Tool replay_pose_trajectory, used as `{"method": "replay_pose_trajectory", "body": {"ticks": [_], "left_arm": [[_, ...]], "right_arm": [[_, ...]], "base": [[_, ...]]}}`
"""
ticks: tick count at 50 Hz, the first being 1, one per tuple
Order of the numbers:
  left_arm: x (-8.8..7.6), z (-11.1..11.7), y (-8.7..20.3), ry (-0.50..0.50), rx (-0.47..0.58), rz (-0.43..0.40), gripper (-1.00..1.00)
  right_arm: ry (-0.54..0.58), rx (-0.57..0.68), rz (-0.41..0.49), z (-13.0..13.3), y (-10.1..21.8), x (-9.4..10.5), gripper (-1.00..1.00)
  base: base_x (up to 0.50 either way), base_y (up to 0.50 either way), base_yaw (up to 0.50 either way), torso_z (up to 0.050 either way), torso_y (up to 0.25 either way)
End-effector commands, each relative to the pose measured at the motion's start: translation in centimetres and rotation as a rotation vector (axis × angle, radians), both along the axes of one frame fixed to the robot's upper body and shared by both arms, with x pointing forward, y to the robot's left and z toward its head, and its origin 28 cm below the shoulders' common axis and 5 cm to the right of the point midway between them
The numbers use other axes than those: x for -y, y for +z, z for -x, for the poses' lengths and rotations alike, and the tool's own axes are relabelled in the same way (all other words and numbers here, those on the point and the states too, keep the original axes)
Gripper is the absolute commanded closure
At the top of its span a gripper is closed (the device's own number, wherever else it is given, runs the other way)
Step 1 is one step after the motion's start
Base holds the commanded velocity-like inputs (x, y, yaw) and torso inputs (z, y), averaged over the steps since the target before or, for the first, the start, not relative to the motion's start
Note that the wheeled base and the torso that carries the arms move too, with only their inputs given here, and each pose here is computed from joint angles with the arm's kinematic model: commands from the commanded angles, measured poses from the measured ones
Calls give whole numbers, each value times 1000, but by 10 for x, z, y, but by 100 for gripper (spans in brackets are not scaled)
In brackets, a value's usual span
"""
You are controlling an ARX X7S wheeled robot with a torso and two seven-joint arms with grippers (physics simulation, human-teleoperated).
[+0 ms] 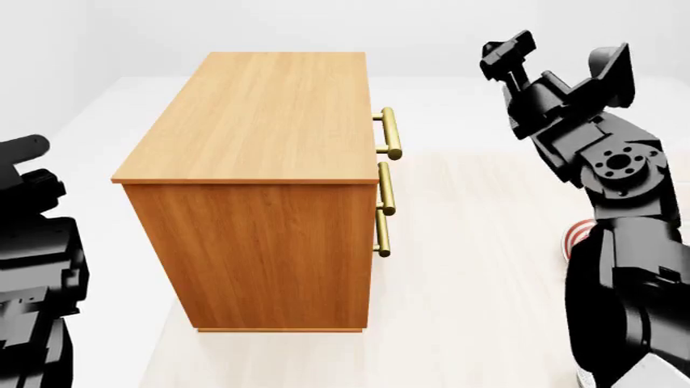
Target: Open the top drawer of the cabinet and put the bowl in it.
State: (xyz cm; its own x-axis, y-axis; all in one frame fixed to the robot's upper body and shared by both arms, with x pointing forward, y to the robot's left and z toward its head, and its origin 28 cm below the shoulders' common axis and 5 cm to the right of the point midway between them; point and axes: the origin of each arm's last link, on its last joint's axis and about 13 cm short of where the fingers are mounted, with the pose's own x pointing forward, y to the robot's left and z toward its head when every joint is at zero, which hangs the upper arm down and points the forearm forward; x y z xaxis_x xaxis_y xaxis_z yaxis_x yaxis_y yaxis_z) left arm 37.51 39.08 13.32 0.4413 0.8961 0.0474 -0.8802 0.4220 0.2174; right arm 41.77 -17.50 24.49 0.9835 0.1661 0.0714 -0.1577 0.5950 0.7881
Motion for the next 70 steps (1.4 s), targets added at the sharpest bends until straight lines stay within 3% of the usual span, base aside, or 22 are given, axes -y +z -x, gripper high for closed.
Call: {"method": "replay_pose_trajectory", "body": {"ticks": [1,13,24,70], "left_arm": [[1,1,-4,0,-2,6,-100],[2,1,-5,0,-5,4,-100],[2,3,-9,3,-12,7,-100],[2,5,-14,7,-22,14,-100]], "right_arm": [[49,-6,-189,-5,-20,-13,-100],[52,-54,-218,-4,-40,-23,-100],[128,-86,-232,-3,-57,-44,-100],[303,-150,-244,5,-83,-83,-100]], "base": [[0,0,0,0,0],[0,0,0,0,0],[0,0,0,0,0],[0,0,0,0,0]]}}
